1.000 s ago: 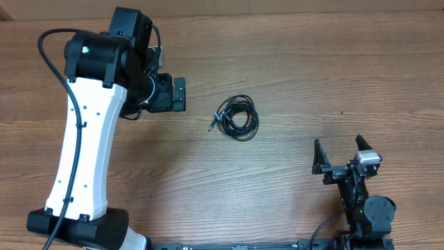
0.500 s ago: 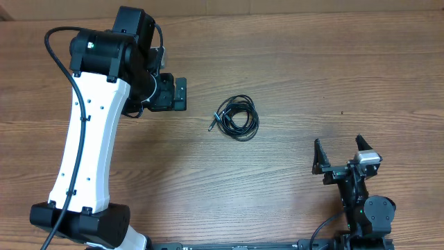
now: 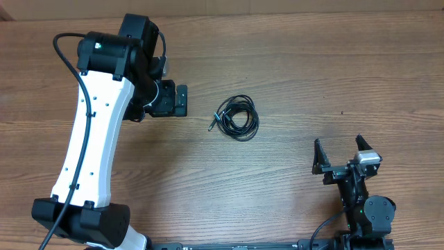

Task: Untangle cables
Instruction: 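Position the left gripper just left of the black cable bundle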

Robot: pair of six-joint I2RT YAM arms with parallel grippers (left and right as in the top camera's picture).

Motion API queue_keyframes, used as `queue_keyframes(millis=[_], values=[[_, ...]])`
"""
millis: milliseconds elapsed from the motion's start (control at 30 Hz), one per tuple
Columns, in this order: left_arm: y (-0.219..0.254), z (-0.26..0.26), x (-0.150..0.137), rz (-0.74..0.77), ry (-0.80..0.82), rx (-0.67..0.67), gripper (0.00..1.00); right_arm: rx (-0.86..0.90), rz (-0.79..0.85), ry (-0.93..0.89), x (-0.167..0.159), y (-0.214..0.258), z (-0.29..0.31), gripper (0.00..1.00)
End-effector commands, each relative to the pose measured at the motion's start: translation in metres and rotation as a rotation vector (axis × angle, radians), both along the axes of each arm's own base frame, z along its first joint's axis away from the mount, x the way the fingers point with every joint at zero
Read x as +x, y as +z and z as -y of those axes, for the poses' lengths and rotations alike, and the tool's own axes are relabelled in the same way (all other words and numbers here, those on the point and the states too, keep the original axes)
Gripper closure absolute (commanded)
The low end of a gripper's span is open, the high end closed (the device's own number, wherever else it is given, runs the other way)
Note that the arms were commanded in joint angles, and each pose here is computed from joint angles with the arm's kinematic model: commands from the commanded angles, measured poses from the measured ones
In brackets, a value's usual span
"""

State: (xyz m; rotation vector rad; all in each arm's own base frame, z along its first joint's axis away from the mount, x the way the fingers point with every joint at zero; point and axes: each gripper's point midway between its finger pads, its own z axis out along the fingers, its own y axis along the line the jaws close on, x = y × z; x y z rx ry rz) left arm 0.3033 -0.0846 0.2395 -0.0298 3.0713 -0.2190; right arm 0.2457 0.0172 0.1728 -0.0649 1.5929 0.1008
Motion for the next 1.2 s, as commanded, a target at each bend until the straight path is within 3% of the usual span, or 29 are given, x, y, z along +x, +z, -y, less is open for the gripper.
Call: queue_keyframes(millis=[0,1167], values=[[-0.004,0.0,-0.001,-0.01,-0.032,0.014,0.0,-0.002,0.005,0.002,0.0,-0.002,-0.001,0.0],[-0.021,0.004,0.012,0.012,-0.028,0.005,0.01,-0.002,0.005,0.002,0.0,-0.002,-0.001,0.0]])
